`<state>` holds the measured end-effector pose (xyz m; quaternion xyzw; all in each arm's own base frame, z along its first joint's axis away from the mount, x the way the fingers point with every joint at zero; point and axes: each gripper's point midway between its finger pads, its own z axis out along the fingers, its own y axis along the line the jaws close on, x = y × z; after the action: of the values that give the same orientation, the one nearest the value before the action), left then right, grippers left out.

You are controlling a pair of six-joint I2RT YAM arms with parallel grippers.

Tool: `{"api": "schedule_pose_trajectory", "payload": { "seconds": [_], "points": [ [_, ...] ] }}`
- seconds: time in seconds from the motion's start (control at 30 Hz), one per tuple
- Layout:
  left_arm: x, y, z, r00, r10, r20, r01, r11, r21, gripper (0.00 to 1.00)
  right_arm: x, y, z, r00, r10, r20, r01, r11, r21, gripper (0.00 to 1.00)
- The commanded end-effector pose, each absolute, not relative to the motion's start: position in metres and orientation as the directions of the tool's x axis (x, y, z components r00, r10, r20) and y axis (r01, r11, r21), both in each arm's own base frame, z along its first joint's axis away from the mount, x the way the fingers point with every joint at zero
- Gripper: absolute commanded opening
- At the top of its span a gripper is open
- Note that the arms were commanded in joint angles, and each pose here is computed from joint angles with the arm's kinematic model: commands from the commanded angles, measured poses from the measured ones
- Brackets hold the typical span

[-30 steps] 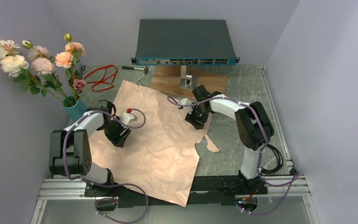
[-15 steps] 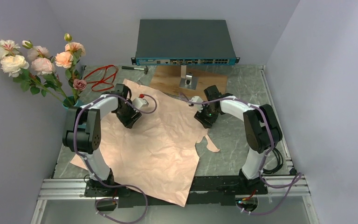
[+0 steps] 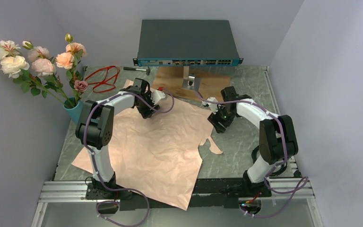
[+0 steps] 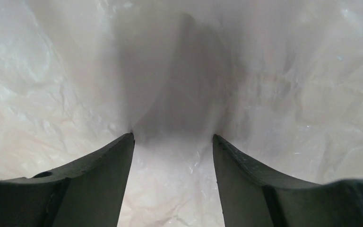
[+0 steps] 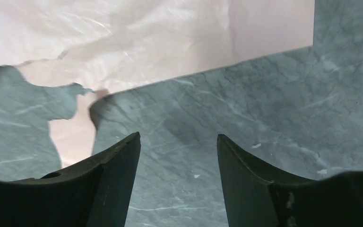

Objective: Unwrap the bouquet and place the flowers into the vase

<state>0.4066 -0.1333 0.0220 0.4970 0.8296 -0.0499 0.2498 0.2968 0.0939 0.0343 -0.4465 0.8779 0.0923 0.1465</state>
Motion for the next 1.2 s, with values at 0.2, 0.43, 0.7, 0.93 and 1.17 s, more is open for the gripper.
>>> {"api": "schedule_pose_trajectory", "payload": {
  "seconds": [0.2, 0.43, 0.7, 0.93, 1.17],
  "points": [
    [0.375, -0.155, 0.056, -0.362, 0.739, -0.568, 0.867, 0.490, 0.085, 0.85, 0.315, 0.149, 0.113, -0.475, -0.610, -0.634, -0.833, 0.545, 0.099, 0.85],
    [0.325, -0.149, 0.142, -0.349, 0.654, -0.672, 0.835, 0.542, 0.095, 0.99, 0.309, 0.158, 0.165, -0.399, -0.496, -0.772, -0.813, 0.580, 0.048, 0.99],
    [0.282, -0.107, 0.242, -0.421, 0.448, -0.789, 0.629, 0.771, 0.103, 0.99, 0.298, 0.147, 0.232, -0.292, -0.351, -0.890, -0.718, 0.695, -0.038, 1.00],
    [0.262, -0.040, 0.292, -0.474, 0.267, -0.839, 0.345, 0.933, 0.102, 0.99, 0.279, 0.124, 0.254, -0.282, -0.291, -0.914, -0.611, 0.789, -0.063, 1.00],
    [0.232, 0.021, 0.288, -0.531, 0.128, -0.838, 0.011, 0.989, 0.144, 0.99, 0.259, 0.110, 0.250, -0.290, -0.257, -0.922, -0.550, 0.833, -0.059, 1.00]
  ]
}}
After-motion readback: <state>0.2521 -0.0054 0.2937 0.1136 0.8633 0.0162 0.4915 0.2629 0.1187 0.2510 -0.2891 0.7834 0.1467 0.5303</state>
